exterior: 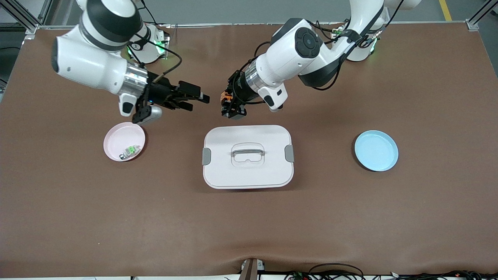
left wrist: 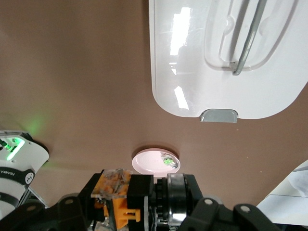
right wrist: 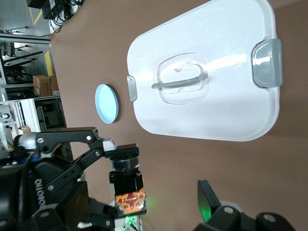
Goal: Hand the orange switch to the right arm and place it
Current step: 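Reach the right gripper toward the orange switch held by the left gripper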
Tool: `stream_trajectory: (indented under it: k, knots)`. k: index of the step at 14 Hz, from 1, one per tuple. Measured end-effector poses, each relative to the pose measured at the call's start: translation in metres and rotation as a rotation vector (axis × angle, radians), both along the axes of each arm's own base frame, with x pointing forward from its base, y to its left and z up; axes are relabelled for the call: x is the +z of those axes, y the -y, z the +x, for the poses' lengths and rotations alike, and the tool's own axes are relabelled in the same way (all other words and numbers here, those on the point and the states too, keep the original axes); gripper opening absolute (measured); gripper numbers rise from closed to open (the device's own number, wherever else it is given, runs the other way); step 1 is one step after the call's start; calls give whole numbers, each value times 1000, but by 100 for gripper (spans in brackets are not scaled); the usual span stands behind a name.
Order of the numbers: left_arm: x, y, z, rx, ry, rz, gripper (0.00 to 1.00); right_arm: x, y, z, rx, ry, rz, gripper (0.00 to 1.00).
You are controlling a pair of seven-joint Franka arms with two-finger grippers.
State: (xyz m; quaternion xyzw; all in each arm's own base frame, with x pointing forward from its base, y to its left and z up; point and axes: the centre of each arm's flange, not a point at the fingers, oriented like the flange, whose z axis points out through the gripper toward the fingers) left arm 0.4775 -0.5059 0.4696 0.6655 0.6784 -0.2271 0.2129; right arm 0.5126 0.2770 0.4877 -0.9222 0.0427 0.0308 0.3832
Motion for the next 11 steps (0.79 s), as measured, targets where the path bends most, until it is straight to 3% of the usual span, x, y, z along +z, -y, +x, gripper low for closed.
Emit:
stream_trajectory:
  k: [5, 11]
  knots:
    - [0, 2, -2, -15, 16, 8, 72, -30, -26, 1, -10, 4, -24, 100]
    - [1, -1, 2, -10, 20, 10, 72, -32, -38, -1, -36, 3, 9, 100]
